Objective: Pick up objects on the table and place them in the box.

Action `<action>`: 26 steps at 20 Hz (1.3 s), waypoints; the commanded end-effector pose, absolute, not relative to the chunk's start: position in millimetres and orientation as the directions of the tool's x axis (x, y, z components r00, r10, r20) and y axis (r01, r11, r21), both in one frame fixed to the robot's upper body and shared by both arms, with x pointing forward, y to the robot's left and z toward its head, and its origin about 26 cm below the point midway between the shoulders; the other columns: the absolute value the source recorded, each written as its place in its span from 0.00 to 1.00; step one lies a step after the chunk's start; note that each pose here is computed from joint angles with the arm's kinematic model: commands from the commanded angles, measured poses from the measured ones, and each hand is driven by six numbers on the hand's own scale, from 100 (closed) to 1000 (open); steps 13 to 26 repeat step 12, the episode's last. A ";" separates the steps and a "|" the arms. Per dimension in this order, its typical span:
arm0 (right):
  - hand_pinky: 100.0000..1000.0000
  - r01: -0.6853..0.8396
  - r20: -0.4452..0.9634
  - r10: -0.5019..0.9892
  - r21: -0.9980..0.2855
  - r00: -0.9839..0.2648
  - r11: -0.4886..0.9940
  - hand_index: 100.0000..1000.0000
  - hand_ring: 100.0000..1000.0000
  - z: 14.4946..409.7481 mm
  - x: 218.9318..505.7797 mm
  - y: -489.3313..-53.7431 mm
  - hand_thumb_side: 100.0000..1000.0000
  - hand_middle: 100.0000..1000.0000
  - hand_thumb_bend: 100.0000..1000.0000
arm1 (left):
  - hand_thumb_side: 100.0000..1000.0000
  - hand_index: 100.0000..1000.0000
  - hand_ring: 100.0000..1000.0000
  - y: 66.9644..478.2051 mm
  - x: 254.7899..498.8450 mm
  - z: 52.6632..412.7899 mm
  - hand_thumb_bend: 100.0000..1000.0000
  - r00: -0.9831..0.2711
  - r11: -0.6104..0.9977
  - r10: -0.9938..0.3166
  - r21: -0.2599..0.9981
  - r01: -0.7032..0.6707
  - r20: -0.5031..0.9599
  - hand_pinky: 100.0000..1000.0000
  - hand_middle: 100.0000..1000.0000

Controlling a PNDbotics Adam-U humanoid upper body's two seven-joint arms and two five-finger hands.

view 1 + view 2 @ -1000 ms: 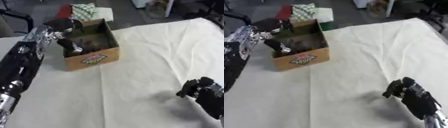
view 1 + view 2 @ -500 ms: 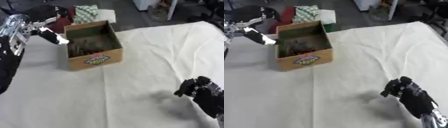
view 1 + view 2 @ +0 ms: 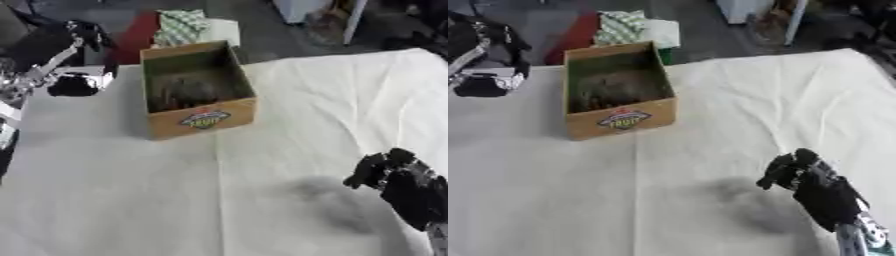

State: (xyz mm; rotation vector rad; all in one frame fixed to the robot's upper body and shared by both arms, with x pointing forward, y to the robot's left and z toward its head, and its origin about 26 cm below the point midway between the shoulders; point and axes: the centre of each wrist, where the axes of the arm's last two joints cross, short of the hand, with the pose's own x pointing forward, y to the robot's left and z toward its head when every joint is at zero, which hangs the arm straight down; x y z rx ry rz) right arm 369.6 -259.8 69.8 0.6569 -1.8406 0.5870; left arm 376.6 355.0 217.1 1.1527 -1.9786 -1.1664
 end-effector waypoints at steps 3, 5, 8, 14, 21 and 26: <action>0.61 -0.671 0.934 -0.158 -0.105 -0.319 0.734 0.60 0.47 76.6 369.1 -265.2 0.85 0.48 0.00 | 0.64 0.68 0.52 335.3 328.2 211.9 0.00 -0.612 0.760 -0.602 0.605 -0.240 0.514 0.68 0.54; 0.61 -0.669 0.935 -0.159 -0.102 -0.317 0.736 0.60 0.47 75.9 368.7 -266.0 0.85 0.48 0.00 | 0.68 0.68 0.52 336.2 315.9 211.5 0.00 -0.610 0.842 -0.491 0.518 -0.149 0.622 0.67 0.54; 0.61 -0.668 0.936 -0.160 -0.099 -0.314 0.737 0.60 0.47 74.5 367.9 -266.7 0.85 0.48 0.00 | 0.70 0.68 0.52 335.6 305.5 206.5 0.00 -0.590 0.884 -0.416 0.461 -0.081 0.693 0.67 0.54; 0.61 -0.668 0.937 -0.163 -0.091 -0.309 0.739 0.59 0.47 73.3 366.8 -266.8 0.85 0.48 0.00 | 0.73 0.68 0.52 332.1 300.1 197.5 0.00 -0.564 0.911 -0.356 0.411 -0.032 0.745 0.66 0.54; 0.61 -0.668 0.937 -0.163 -0.091 -0.309 0.739 0.59 0.47 73.3 366.8 -266.8 0.85 0.48 0.00 | 0.73 0.68 0.52 332.1 300.1 197.5 0.00 -0.564 0.911 -0.356 0.411 -0.032 0.745 0.66 0.54; 0.61 -0.668 0.937 -0.163 -0.091 -0.309 0.739 0.59 0.47 73.3 366.8 -266.8 0.85 0.48 0.00 | 0.73 0.68 0.52 332.1 300.1 197.5 0.00 -0.564 0.911 -0.356 0.411 -0.032 0.745 0.66 0.54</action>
